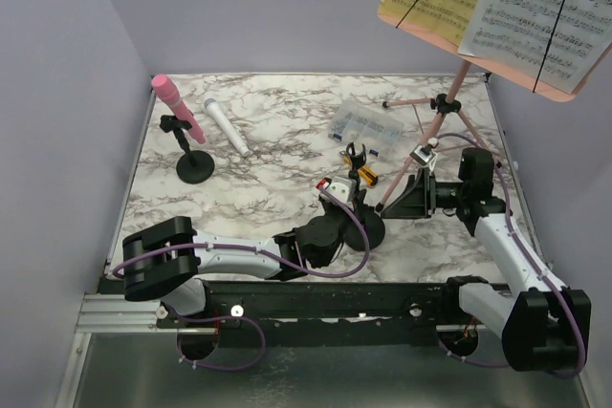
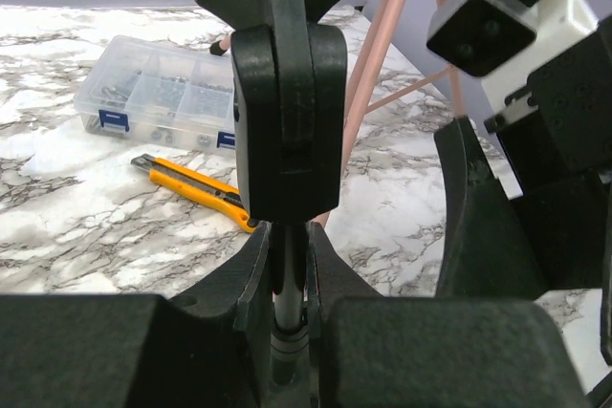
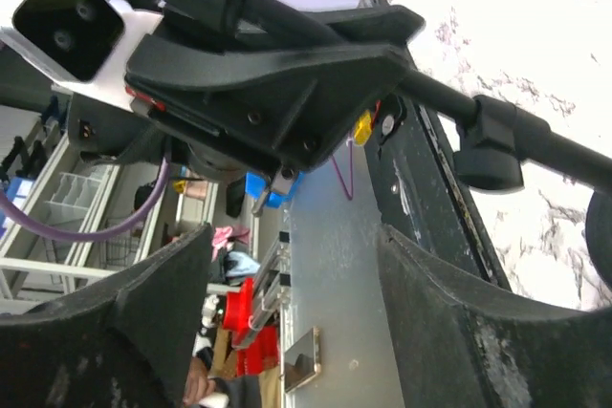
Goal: Pack up the instrument practice props
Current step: Unscrew the knob on the microphone stand.
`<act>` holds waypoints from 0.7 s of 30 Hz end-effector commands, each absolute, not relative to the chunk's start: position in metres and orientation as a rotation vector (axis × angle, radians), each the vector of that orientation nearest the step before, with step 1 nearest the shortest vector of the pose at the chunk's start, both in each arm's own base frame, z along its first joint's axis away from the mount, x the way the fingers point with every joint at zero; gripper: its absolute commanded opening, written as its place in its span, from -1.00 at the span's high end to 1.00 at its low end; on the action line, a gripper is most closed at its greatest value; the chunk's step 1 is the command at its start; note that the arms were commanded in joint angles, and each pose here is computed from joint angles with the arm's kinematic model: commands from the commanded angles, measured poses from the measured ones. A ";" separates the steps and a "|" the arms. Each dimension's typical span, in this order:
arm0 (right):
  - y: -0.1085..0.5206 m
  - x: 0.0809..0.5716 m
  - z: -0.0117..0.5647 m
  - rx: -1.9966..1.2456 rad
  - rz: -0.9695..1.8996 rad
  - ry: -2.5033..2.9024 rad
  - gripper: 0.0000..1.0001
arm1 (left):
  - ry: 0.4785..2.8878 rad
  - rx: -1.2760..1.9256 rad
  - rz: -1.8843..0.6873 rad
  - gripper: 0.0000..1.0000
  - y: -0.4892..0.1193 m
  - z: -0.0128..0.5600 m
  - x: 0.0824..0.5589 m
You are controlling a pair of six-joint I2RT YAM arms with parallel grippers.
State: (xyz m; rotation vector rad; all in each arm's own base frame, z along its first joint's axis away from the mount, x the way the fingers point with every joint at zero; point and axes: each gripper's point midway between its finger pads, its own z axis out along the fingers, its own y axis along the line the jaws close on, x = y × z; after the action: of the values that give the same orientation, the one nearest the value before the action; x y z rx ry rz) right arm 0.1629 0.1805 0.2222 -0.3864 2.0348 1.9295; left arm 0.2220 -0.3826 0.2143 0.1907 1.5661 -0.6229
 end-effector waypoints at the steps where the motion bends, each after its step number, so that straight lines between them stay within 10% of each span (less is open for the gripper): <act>1: 0.172 0.152 0.217 -0.147 2.080 2.113 -0.42 | 1.598 0.203 -0.638 1.00 -0.383 0.203 0.217; 21: 0.176 0.184 0.175 0.612 2.138 2.301 0.00 | 1.600 0.200 -0.638 1.00 -0.390 0.202 0.219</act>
State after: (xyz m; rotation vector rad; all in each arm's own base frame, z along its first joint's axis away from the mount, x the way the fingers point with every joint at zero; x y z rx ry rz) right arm 0.1704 0.1742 0.1666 0.5435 2.3060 2.1442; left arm 0.2220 -0.3828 0.2147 0.1893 1.5659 -0.6243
